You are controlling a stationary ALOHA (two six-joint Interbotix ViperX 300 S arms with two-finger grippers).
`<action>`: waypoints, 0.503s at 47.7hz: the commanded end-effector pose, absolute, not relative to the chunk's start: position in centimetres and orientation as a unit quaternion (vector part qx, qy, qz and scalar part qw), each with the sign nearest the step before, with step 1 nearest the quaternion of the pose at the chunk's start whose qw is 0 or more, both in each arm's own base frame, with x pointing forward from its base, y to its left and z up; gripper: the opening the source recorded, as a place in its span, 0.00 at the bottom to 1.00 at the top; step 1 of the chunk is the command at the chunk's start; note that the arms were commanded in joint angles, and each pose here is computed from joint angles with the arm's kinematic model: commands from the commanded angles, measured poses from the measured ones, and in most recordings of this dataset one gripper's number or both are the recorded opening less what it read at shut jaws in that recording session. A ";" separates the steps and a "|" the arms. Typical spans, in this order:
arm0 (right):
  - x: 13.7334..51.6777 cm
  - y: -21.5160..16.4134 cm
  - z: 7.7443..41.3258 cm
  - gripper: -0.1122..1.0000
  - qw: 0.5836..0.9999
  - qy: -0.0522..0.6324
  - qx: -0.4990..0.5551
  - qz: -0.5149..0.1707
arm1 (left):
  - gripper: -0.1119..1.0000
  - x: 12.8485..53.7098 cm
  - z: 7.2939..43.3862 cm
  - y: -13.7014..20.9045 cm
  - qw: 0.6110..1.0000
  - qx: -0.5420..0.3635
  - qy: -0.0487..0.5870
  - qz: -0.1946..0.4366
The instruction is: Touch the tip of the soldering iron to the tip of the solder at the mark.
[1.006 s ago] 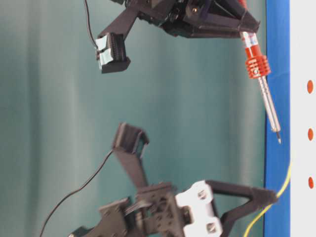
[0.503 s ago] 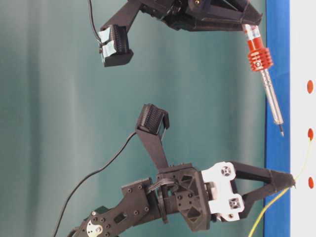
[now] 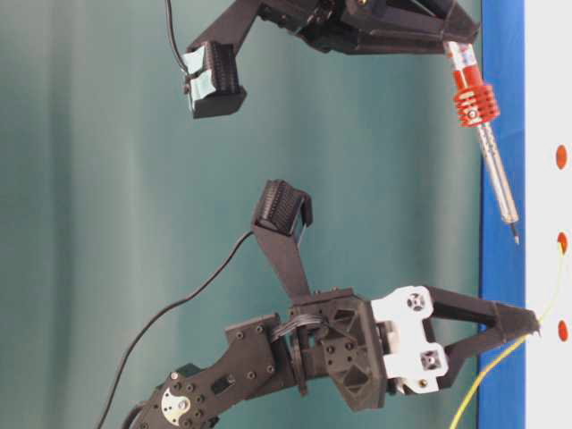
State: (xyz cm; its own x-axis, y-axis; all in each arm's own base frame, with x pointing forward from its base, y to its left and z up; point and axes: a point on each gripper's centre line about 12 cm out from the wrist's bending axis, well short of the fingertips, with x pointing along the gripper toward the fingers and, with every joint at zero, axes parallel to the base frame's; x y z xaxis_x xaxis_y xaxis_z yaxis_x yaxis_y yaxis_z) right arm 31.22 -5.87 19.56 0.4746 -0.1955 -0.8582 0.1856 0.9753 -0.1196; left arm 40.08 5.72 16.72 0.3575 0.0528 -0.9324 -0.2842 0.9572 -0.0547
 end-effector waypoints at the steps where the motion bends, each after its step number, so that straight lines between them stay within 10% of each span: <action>1: 31.4 -6.0 20.7 0.16 0.869 0.482 -0.005 -0.113 | 0.11 40.5 18.1 5.7 0.828 -0.102 0.542 0.102; 24: 32.0 -6.0 18.9 0.16 0.864 0.492 -0.004 -0.108 | 0.11 40.5 18.0 5.7 0.827 -0.101 0.544 0.101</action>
State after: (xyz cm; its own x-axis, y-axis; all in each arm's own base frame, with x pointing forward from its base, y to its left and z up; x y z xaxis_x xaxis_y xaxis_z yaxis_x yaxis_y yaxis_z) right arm 31.66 -5.84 18.45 0.4745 -0.1877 -0.8600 0.1774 0.9773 -0.1154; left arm 40.07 5.65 16.68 0.3519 0.0515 -0.9346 -0.2817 0.9580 -0.0533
